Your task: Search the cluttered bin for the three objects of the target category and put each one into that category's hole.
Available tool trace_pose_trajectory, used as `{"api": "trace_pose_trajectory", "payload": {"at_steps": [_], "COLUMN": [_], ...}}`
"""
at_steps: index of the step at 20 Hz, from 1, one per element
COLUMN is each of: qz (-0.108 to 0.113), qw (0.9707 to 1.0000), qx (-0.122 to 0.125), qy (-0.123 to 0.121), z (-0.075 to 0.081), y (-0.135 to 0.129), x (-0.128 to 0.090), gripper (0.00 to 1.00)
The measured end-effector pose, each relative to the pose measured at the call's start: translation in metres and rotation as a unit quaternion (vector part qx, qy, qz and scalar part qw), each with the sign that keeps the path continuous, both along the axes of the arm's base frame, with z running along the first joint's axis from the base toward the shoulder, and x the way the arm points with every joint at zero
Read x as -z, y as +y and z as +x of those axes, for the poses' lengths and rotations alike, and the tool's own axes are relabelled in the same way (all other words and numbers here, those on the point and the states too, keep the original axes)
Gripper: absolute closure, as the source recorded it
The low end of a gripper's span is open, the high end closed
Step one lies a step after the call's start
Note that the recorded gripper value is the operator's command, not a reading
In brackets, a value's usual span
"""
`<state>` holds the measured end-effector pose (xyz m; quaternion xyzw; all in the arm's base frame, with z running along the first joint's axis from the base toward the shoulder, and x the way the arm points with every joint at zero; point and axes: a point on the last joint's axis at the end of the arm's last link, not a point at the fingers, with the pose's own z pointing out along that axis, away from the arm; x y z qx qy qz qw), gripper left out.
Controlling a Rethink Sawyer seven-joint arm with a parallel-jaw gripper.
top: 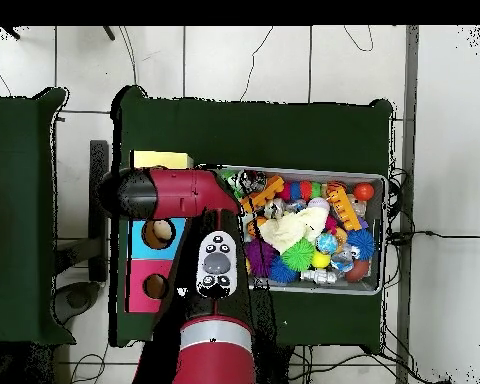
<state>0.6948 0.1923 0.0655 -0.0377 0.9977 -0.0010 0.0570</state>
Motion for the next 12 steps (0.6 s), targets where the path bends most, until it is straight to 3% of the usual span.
{"api": "trace_pose_trajectory", "payload": {"at_steps": [6,12], "qz": [0.0,0.004], "qw": [1.0,0.9997], "qx": [0.0,0.003], "qy": [-0.003,-0.026], "z": [0.0,0.008], "y": [0.0,-0.001], "x": [-0.007,-0.041], "gripper": [1.0,1.0]}}
